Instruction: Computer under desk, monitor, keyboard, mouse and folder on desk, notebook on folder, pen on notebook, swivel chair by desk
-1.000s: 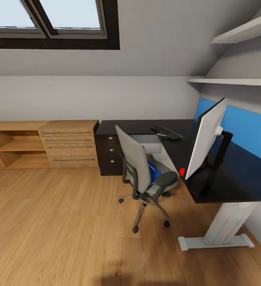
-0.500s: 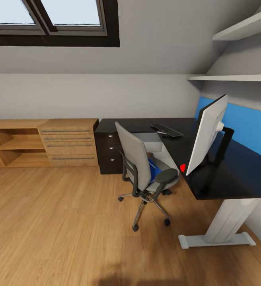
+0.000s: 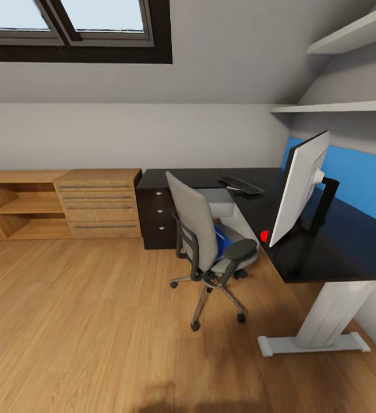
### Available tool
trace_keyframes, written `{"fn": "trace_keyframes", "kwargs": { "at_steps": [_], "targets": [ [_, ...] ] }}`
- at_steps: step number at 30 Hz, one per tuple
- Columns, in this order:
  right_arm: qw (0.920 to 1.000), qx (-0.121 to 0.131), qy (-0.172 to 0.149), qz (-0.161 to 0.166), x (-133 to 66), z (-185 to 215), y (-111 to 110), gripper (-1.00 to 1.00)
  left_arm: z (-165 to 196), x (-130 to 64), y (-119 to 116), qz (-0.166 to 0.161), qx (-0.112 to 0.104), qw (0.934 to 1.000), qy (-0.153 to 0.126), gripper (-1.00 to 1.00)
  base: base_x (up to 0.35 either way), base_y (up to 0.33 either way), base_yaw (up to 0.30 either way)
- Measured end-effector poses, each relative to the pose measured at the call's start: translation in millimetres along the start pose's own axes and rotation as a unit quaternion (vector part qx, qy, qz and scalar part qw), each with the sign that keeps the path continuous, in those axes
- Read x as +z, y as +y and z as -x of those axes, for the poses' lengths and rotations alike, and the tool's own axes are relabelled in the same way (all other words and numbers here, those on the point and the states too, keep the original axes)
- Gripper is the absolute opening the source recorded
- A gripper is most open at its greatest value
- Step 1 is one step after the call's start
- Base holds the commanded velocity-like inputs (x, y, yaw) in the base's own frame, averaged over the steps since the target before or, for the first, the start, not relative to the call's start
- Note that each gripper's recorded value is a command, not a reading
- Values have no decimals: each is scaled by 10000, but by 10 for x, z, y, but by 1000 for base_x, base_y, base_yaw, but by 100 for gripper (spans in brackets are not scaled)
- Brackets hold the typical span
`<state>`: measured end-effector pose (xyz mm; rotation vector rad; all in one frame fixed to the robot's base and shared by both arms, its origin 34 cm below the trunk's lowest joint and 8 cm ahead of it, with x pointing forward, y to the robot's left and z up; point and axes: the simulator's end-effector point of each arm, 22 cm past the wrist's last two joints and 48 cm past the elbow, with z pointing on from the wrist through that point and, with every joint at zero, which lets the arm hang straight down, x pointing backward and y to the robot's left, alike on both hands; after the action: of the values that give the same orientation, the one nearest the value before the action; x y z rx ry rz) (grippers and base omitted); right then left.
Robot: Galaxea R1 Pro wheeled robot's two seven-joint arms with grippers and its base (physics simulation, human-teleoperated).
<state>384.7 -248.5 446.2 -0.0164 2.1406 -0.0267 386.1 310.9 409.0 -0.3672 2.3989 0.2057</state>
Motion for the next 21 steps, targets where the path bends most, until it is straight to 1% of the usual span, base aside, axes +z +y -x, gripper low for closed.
{"fn": "trace_keyframes", "kwargs": {
  "at_steps": [1, 2, 3, 4, 5, 6, 8, 9, 11, 12, 13, 15, 16, 17, 18, 20, 21],
  "targets": [
    [10000, -12, -25, 34, 5, -10, 18, 100, 76, 26, -18, -31, -10, 9999, -130, 100, 0, 0, 0],
    [10000, -12, -25, 34, 15, -27, 18, 100, 89, 41, -23, -35, -17, 9998, -176, 100, 0, 0, 0],
    [10000, -12, -29, 25, 28, -39, 14, 100, 151, 63, -33, -42, -29, 9996, -285, 100, 0, 0, 0],
    [9997, -11, -224, -22, 140, 128, -8, 100, 586, 139, -95, -78, -90, 9974, -712, 100, 0, 0, 0],
    [9996, -10, -269, -34, 183, 166, -15, 100, 743, 169, -118, -92, -111, 9963, -844, 100, 0, 0, 0],
    [9996, -13, -291, -59, 266, 238, -31, 100, 827, 203, -163, -119, -129, 9967, -797, 100, 0, 0, 0],
    [9997, -18, -207, -97, 362, 257, -52, 100, 873, 250, -208, -147, -140, 9975, -678, 100, 0, 0, 0],
    [9998, -31, -14, -174, 493, 317, -92, 100, 1032, 281, -259, -186, -148, 9982, -553, 100, 0, 0, 0],
    [9996, -40, 81, -258, 600, 384, -130, 100, 1201, 299, -294, -218, -172, 9980, -564, 100, 0, 0, 0],
    [9985, -53, 223, -493, 745, 583, -237, 100, 1524, 253, -408, -306, -241, 9973, -623, 100, 0, 0, 0],
    [9977, -56, 206, -636, 834, 769, -304, 100, 1777, 194, -484, -367, -302, 9960, -759, 100, 0, 0, 0],
    [9969, -49, 224, -754, 927, 907, -351, 100, 1895, 157, -565, -431, -351, 9954, -781, 100, 0, 0, 0],
    [9963, -42, 232, -828, 1020, 1070, -376, 100, 1997, 111, -634, -489, -380, 9950, -779, 100, 0, 0, 0],
    [9960, -33, 234, -858, 1080, 1153, -384, 100, 2033, 95, -665, -518, -387, 9949, -770, 100, 0, 0, 0],
    [9955, -16, 237, -912, 1235, 1411, -400, 100, 2145, 26, -762, -614, -361, 9948, -732, 100, 0, 0, 0],
    [9955, -2, 186, -934, 1374, 1618, -405, 100, 2205, -13, -849, -697, -320, 9945, -720, 100, 0, 0, 0],
    [9954, 5, 158, -942, 1482, 1795, -401, 100, 2276, -67, -949, -790, -272, 9938, -727, 100, 0, 0, 0]
  ]
}}
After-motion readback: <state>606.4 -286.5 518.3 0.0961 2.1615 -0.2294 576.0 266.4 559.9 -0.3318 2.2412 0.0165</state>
